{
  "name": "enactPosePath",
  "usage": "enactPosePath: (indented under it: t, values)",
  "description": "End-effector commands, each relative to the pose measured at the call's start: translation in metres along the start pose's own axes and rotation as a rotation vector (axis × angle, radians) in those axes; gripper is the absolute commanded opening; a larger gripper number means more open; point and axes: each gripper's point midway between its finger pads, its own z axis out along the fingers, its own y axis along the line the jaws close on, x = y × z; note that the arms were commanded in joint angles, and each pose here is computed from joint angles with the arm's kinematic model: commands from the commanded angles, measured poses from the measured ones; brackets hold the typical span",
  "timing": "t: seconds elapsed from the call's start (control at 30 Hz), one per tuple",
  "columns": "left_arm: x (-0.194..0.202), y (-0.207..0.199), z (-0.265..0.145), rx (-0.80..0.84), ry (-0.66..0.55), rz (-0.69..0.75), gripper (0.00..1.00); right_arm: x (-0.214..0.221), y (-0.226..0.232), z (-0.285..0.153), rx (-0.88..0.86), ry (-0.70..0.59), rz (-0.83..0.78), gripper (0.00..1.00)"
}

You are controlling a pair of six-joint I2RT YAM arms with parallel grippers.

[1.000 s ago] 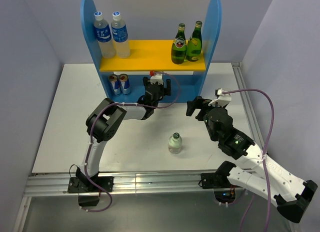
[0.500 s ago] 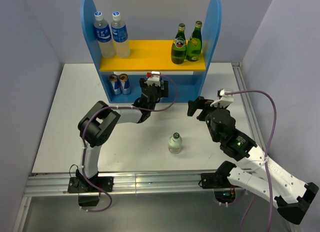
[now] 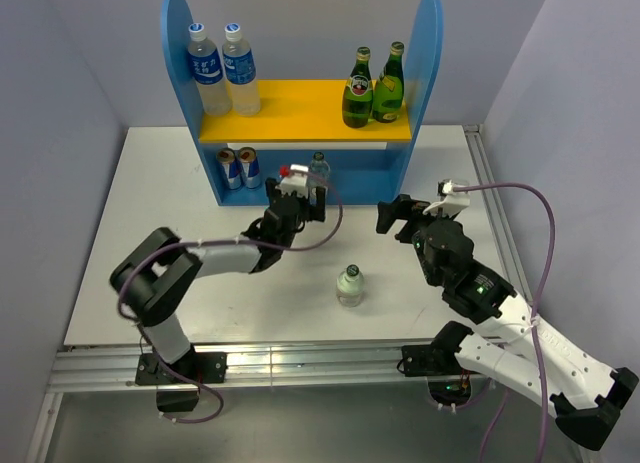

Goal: Place and organize the beverage onto the shelf

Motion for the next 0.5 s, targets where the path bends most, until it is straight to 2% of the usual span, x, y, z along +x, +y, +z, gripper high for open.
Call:
enactPosePath:
  t: [0.0, 0.03, 0.07, 0.1, 0.13, 0.17, 0.2, 0.23, 0.3, 0.37, 0.47]
  values:
    - [-0.017, -0.012, -0.053, 0.04, -0.015, -0.003, 0.99, -0.005, 0.0, -0.001, -0.002, -0.022, 0.028, 1.0]
    - [-0.028, -0.012, -0.07, 0.063, -0.02, -0.025, 0.99, -0.005, 0.001, -0.001, -0.003, -0.023, 0.028, 1.0]
    - [-0.01, -0.007, -0.085, 0.075, 0.024, -0.014, 0.99, -0.006, 0.001, 0.0, -0.001, -0.023, 0.028, 1.0]
    - [-0.022, -0.013, -0.103, 0.107, 0.001, -0.056, 0.99, -0.005, 0.0, 0.0, 0.001, -0.022, 0.027, 1.0]
    - [-0.018, -0.012, -0.115, 0.115, 0.009, -0.067, 0.99, -0.005, 0.0, 0.001, 0.006, -0.021, 0.024, 1.0]
    - [0.004, -0.005, -0.129, 0.117, 0.058, -0.048, 0.99, -0.006, 0.0, 0.001, 0.006, -0.022, 0.025, 1.0]
    - [-0.005, -0.014, -0.147, 0.177, 0.036, -0.079, 0.99, -0.006, 0.0, 0.001, 0.007, -0.024, 0.026, 1.0]
    - [0.015, -0.013, -0.16, 0.219, 0.085, -0.064, 0.99, -0.006, 0.0, 0.001, 0.008, -0.026, 0.025, 1.0]
    - [0.014, -0.031, -0.185, 0.36, 0.087, -0.093, 0.99, -0.006, 0.0, 0.001, 0.007, -0.025, 0.025, 1.0]
    - [0.031, -0.051, -0.207, 0.527, 0.137, -0.094, 0.99, -0.007, 0.001, 0.002, 0.01, -0.023, 0.021, 1.0]
    - [0.046, -0.065, -0.224, 0.635, 0.167, -0.079, 0.99, -0.008, 0.001, 0.001, 0.011, -0.025, 0.023, 1.0]
